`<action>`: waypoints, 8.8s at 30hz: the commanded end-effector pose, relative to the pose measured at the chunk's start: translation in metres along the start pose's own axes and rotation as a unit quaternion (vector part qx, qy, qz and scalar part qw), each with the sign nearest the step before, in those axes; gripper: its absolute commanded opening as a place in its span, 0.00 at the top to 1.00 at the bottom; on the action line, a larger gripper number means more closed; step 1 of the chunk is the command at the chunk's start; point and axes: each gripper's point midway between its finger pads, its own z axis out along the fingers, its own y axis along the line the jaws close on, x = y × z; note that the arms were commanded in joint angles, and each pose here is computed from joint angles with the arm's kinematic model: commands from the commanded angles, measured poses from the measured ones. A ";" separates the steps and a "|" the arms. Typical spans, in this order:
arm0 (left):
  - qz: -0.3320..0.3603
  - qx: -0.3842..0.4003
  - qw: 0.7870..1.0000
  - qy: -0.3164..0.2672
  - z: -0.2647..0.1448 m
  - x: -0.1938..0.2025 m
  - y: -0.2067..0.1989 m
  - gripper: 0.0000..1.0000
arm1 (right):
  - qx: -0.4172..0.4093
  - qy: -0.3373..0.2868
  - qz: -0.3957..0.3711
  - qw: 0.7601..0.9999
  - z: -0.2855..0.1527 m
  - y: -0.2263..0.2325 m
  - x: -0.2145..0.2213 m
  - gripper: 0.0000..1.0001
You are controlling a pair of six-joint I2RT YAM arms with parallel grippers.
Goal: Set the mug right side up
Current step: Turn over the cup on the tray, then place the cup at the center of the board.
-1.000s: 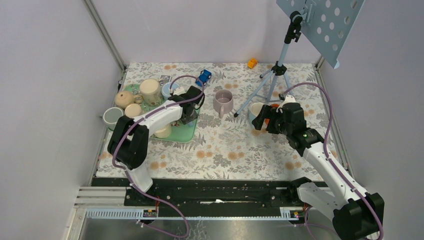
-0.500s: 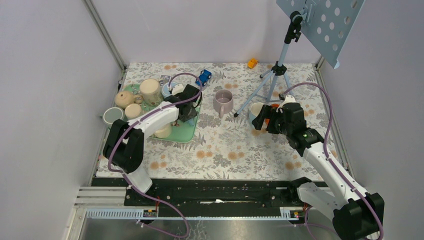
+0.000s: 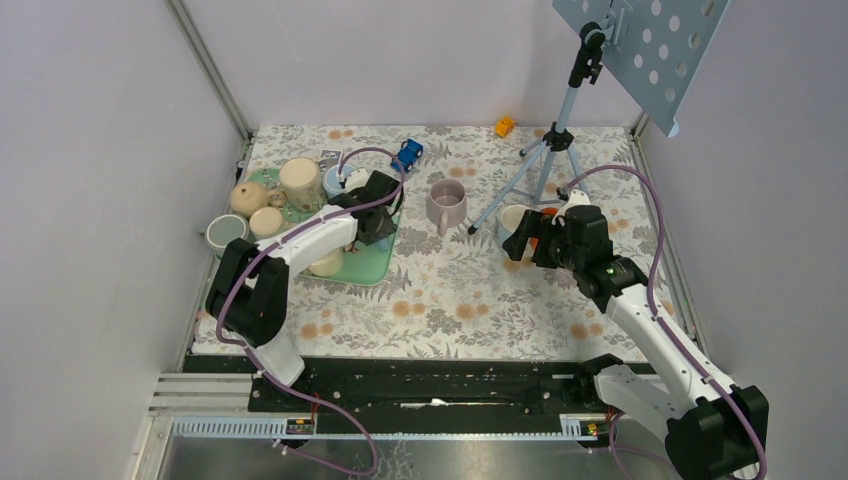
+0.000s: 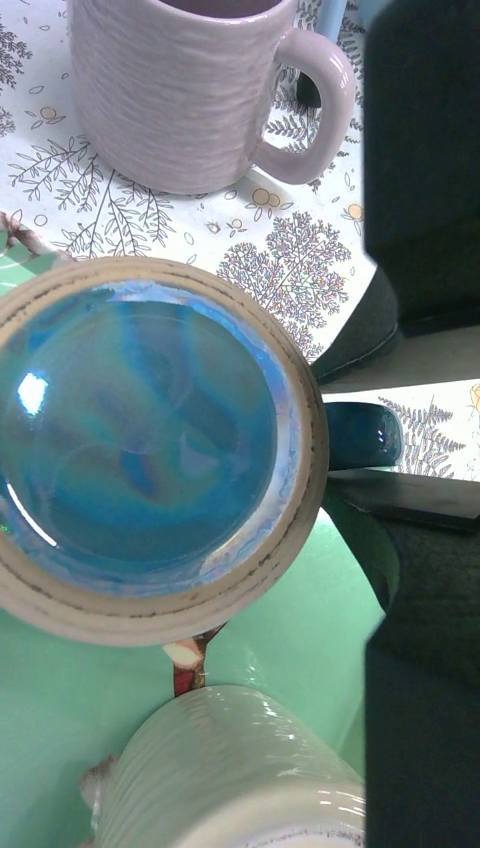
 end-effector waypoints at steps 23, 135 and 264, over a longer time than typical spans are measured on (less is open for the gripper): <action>-0.027 0.138 0.989 -0.052 -0.067 -0.051 -0.036 1.00 | -0.094 0.020 0.044 0.994 -0.002 0.039 -0.001 0.00; -0.231 0.539 0.782 0.210 -0.169 0.041 -0.124 0.90 | -0.368 0.038 0.306 0.877 0.029 0.198 -0.056 1.00; -0.028 0.400 0.914 0.060 -0.158 0.004 -0.045 0.01 | -0.023 -0.022 -0.255 0.966 0.142 0.116 0.033 1.00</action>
